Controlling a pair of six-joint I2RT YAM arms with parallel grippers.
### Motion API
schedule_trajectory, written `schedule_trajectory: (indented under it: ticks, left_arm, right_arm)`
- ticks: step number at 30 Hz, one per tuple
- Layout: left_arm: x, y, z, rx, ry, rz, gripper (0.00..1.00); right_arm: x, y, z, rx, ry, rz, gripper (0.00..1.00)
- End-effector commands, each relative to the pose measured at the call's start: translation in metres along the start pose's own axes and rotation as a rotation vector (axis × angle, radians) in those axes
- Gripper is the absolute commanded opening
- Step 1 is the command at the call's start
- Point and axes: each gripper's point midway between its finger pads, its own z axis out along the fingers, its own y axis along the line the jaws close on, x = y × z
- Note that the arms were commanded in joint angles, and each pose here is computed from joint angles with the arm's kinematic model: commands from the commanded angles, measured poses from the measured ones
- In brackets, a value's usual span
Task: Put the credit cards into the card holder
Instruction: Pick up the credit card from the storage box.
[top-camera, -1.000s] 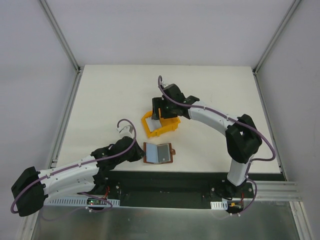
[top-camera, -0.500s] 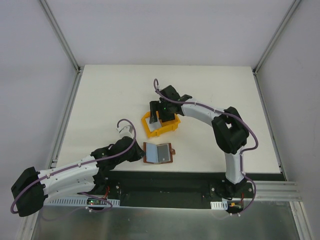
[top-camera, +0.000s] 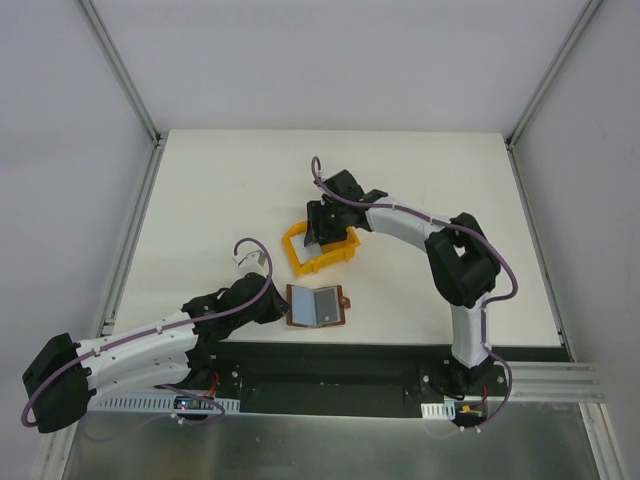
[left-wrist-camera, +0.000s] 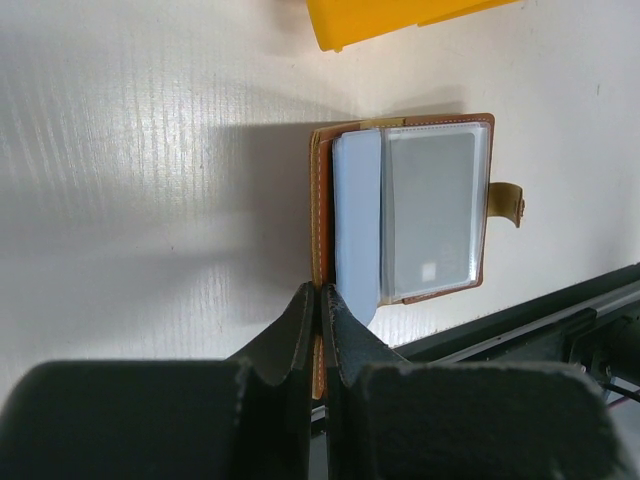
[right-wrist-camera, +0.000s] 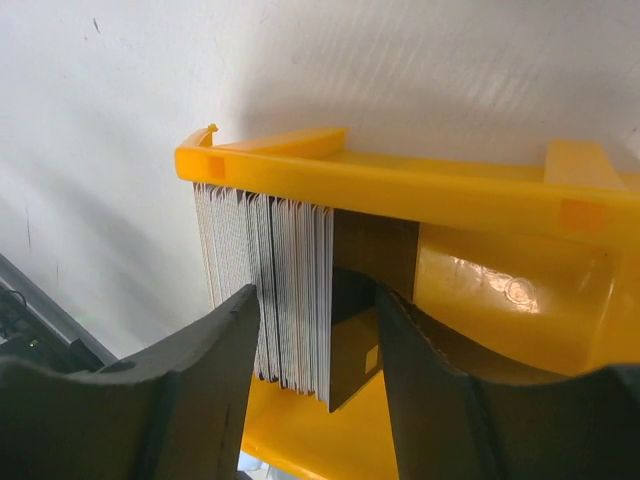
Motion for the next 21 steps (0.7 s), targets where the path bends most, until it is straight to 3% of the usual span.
schedule_trajectory:
  ticks: [1,10,21]
  left_arm:
    - [-0.006,-0.008,-0.003,0.006,-0.017,0.009,0.0]
    - [-0.006,-0.007,-0.003,0.003,-0.014,0.007,0.0]
    - [-0.004,-0.006,-0.002,-0.001,-0.011,0.006,0.0]
  right_arm:
    - [-0.018,0.026,-0.029,-0.076,-0.07,-0.024,0.51]
    - [-0.02,0.026,-0.036,-0.076,-0.083,-0.026,0.43]
    - [-0.024,0.019,-0.045,-0.032,-0.102,-0.034,0.17]
